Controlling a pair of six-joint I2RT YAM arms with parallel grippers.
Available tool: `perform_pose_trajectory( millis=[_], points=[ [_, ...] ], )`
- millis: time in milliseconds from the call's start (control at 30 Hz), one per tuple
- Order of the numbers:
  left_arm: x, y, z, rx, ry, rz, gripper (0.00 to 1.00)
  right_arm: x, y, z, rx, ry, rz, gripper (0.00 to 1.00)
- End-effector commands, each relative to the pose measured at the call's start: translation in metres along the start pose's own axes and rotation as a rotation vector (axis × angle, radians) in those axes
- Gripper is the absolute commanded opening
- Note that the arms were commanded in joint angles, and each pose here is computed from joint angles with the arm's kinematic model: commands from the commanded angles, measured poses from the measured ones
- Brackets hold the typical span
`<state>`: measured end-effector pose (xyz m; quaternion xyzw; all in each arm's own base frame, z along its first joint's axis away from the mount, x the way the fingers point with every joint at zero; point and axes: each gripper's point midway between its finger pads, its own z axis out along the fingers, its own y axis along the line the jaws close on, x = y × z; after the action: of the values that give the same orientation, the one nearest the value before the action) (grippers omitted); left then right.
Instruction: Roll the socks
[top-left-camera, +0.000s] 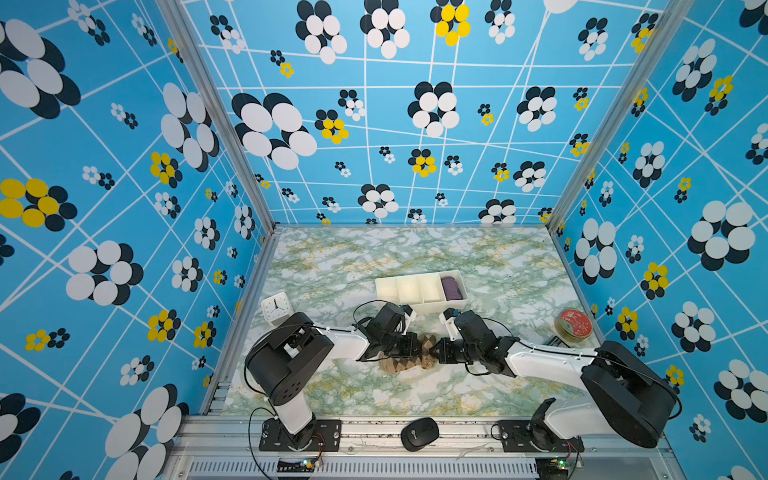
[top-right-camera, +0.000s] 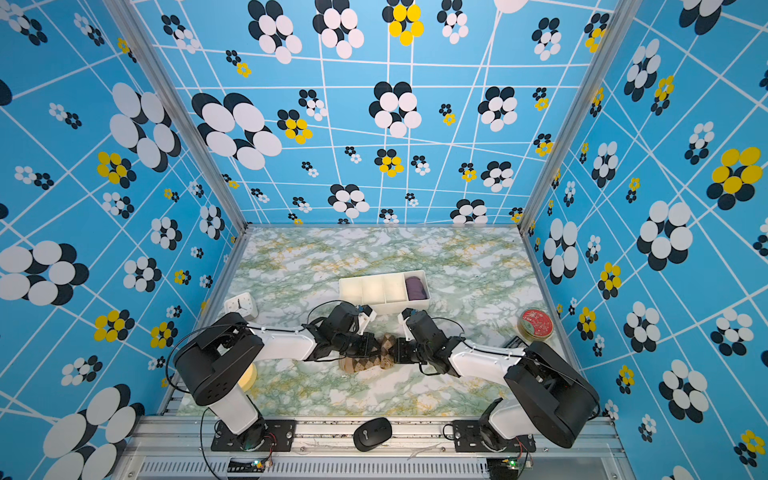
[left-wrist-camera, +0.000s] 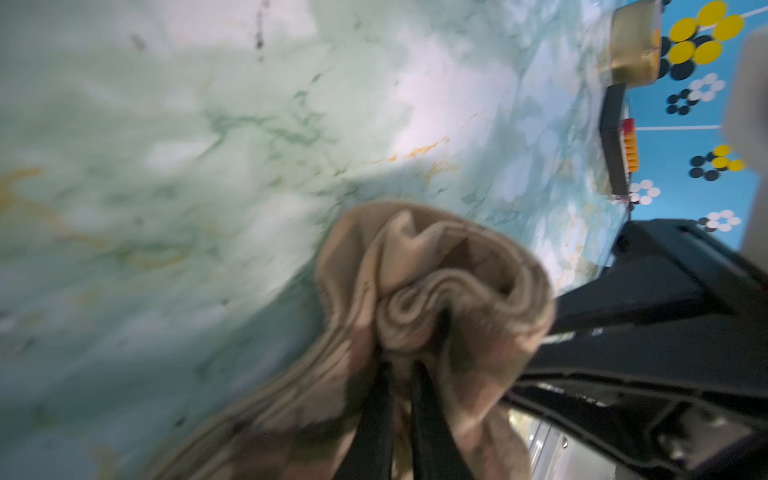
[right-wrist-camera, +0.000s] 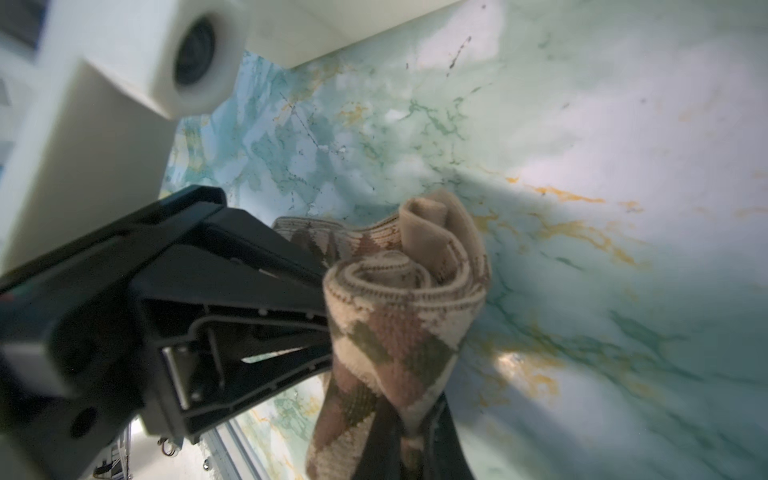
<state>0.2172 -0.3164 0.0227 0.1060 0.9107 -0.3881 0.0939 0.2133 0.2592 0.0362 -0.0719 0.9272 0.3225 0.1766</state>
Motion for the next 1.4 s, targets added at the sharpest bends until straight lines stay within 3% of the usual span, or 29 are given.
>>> perform_pose_trajectory(
  millis=[0,200,433,800,1367],
  points=[
    [0.023,0.032,-0.011,-0.156,0.076,-0.026,0.14,0.01,-0.023,-0.004,0.127,0.047,-0.03,0.0],
    [0.013,0.025,-0.027,-0.14,0.032,-0.021,0.14,0.009,-0.027,-0.011,0.178,0.046,-0.061,0.0],
    [-0.016,-0.024,-0.039,-0.018,-0.053,0.039,0.13,0.005,-0.02,-0.015,0.176,0.04,-0.086,0.0],
    [-0.025,-0.08,-0.016,0.127,-0.047,0.094,0.13,0.005,-0.013,-0.009,0.161,0.051,-0.1,0.0],
    [0.0,-0.039,0.018,0.001,0.035,0.05,0.12,0.005,-0.012,-0.006,0.154,0.051,-0.094,0.0]
  ],
)
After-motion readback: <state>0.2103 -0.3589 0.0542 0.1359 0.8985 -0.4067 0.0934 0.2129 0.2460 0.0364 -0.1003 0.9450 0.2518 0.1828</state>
